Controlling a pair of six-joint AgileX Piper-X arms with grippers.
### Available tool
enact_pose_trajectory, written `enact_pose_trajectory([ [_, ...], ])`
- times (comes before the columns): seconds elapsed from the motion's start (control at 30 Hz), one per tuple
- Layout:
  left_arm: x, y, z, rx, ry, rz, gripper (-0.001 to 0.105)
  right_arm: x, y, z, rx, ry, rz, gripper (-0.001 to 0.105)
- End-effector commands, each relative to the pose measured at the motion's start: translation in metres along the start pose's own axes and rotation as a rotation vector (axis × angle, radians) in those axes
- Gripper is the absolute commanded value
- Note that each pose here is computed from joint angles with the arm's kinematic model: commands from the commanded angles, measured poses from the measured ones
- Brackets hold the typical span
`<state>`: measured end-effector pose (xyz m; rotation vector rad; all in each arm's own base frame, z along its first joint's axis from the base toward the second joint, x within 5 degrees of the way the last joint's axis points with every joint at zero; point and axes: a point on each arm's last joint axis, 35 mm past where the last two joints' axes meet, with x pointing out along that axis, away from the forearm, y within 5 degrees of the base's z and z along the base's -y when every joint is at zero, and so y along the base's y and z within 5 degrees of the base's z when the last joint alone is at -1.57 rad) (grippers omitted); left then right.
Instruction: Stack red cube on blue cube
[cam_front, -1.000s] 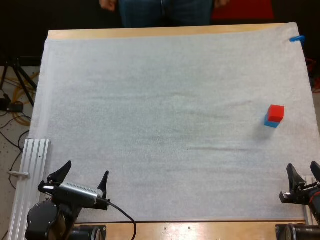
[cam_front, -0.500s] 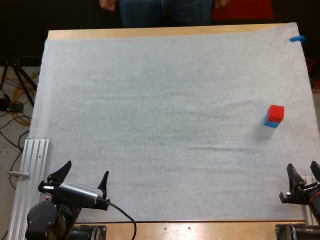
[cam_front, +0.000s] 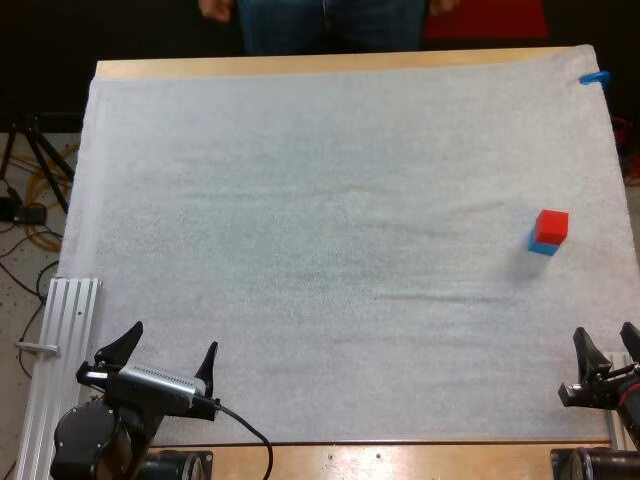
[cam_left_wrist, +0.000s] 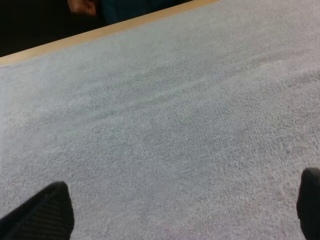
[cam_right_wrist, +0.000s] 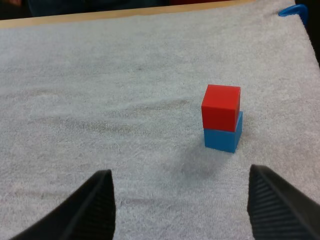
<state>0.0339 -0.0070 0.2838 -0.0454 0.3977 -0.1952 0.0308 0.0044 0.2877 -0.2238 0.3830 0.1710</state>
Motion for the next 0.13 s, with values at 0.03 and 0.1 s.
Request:
enact_pose_trajectory([
  [0.03,0.0009,0.0005,0.0034,-0.008,-0.01,0.009,0.087,0.0006,-0.0007,0.0028,-0.007,-0.009,0.002,0.056],
  [0.1,0.0009,0.0005,0.0034,-0.008,-0.01,0.009,0.087,0.0006,-0.0007,0.0028,-0.007,-0.009,0.002,0.056],
])
